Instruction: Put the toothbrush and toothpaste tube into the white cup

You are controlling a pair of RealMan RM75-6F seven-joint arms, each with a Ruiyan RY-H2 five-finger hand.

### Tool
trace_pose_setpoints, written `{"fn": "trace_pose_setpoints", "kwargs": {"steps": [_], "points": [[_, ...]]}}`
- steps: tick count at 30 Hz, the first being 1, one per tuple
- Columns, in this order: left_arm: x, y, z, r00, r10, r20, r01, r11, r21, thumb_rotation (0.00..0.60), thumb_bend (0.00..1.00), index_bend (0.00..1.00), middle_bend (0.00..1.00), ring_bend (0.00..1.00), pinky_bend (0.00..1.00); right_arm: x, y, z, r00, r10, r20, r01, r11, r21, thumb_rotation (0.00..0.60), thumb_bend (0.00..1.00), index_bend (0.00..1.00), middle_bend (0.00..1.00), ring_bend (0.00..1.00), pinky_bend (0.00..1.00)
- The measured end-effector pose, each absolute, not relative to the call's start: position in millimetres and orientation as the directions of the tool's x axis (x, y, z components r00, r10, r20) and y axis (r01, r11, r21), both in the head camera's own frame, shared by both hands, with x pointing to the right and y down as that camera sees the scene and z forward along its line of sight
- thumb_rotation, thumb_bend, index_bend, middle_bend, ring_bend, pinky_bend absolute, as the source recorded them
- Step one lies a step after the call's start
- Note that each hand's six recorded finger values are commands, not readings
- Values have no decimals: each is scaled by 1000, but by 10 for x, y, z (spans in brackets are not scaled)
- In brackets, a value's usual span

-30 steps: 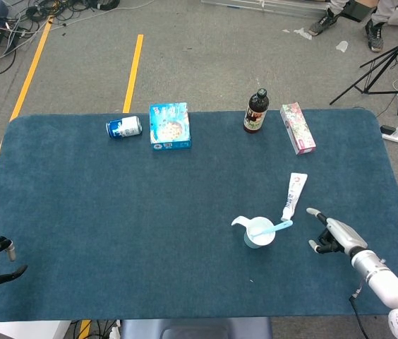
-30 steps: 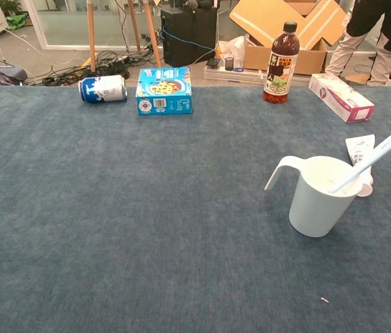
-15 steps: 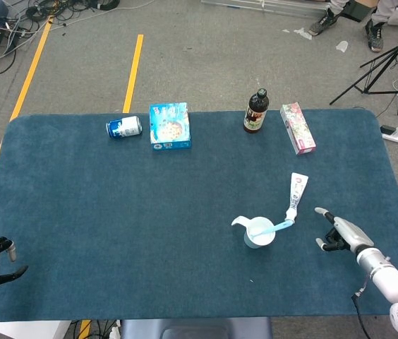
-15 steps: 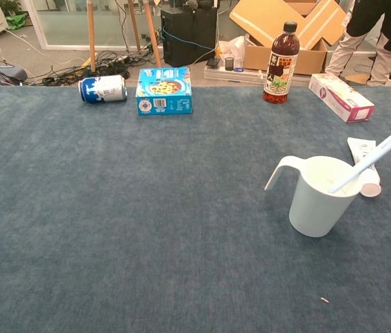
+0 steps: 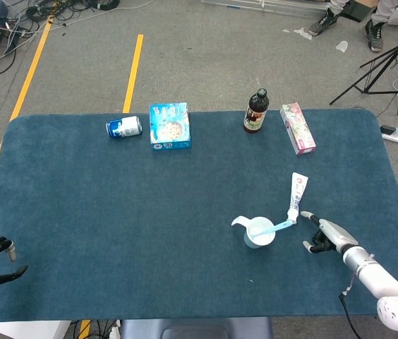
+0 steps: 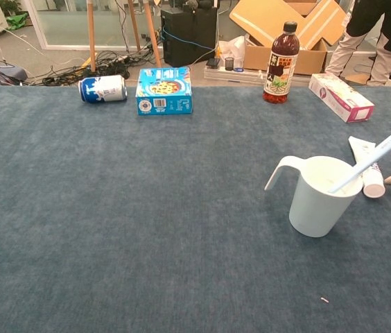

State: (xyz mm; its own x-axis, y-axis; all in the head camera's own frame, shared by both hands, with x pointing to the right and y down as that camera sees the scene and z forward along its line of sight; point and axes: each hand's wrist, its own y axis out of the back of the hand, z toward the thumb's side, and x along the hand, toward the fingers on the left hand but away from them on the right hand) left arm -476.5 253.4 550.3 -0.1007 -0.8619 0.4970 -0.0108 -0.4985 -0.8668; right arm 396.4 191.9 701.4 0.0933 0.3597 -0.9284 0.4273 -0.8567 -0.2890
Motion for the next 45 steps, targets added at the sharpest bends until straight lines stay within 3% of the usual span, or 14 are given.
{"fn": "trace_pose_setpoints", "kwargs": {"steps": [25,38,45], "points": [[-4764,2532,5496,-100,-863,496,-13,-497,-868,600,2,659,544,437,408,3617,1888,7197,162,342,-926,434,-867,-244,600,331,79,1000,1000,1000],[-4767,2530,5497,-100,-862,497,-14,-498,-867,600,2,659,544,437,408,3460,1850,7128,212,361,-908,433,-868,-244,600,331,80,1000,1000,1000],[-4756,2537,5502,-96,-861,500,-13,-501,-865,600,2,659,544,437,409,3520,1780,6848,228,434,-872,387,-862,-328,600,330,211,1000,1000,1000]]}}
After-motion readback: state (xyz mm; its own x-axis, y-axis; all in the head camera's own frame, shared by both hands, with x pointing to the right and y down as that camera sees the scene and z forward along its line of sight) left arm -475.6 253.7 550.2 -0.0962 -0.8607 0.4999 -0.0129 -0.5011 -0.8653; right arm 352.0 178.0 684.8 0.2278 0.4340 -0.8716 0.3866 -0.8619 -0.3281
